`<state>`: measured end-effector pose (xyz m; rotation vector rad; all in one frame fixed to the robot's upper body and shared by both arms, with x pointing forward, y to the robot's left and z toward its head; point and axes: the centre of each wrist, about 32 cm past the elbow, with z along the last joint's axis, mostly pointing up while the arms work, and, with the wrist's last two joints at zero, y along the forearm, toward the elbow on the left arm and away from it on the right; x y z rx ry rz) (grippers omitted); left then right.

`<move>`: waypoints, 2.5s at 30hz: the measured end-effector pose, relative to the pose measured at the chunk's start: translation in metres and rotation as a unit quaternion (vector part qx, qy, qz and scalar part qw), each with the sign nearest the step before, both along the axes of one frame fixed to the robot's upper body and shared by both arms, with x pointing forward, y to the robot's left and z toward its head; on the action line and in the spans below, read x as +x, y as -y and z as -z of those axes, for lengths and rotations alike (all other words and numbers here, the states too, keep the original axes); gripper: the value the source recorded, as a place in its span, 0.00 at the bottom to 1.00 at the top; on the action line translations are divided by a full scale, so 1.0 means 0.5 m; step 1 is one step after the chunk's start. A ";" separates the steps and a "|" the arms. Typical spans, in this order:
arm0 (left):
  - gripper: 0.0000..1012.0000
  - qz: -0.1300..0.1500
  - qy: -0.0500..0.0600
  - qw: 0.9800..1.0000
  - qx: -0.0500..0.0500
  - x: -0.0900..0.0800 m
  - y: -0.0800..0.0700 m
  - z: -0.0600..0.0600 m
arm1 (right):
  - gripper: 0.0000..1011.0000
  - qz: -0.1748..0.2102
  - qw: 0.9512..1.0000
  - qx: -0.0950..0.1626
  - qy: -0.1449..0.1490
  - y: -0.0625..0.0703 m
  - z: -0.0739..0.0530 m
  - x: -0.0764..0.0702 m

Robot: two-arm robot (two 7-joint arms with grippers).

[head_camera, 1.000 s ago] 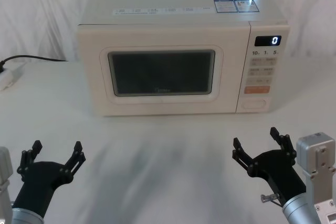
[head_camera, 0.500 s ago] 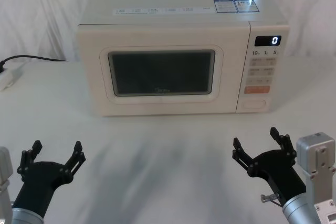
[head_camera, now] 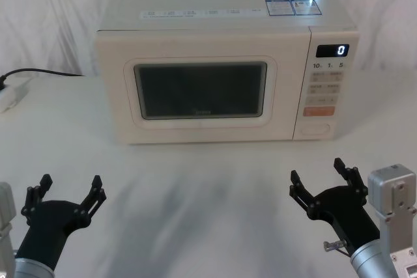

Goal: Press the button to open the microwave door with one hand; close the microwave door with the other hand.

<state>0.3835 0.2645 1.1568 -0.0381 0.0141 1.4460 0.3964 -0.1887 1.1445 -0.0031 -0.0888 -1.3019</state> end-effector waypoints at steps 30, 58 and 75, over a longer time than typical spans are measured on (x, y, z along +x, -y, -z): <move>0.99 0.000 0.000 1.000 0.000 0.000 0.000 0.000 | 0.10 0.000 1.000 0.000 0.000 0.000 0.000 0.000; 0.99 0.000 0.000 1.000 0.000 0.000 0.000 0.000 | 0.00 0.000 1.000 0.000 0.000 0.000 0.000 0.000; 0.99 0.000 0.000 1.000 0.000 0.000 0.000 0.000 | 0.00 0.031 0.999 0.001 -0.022 -0.007 -0.007 0.031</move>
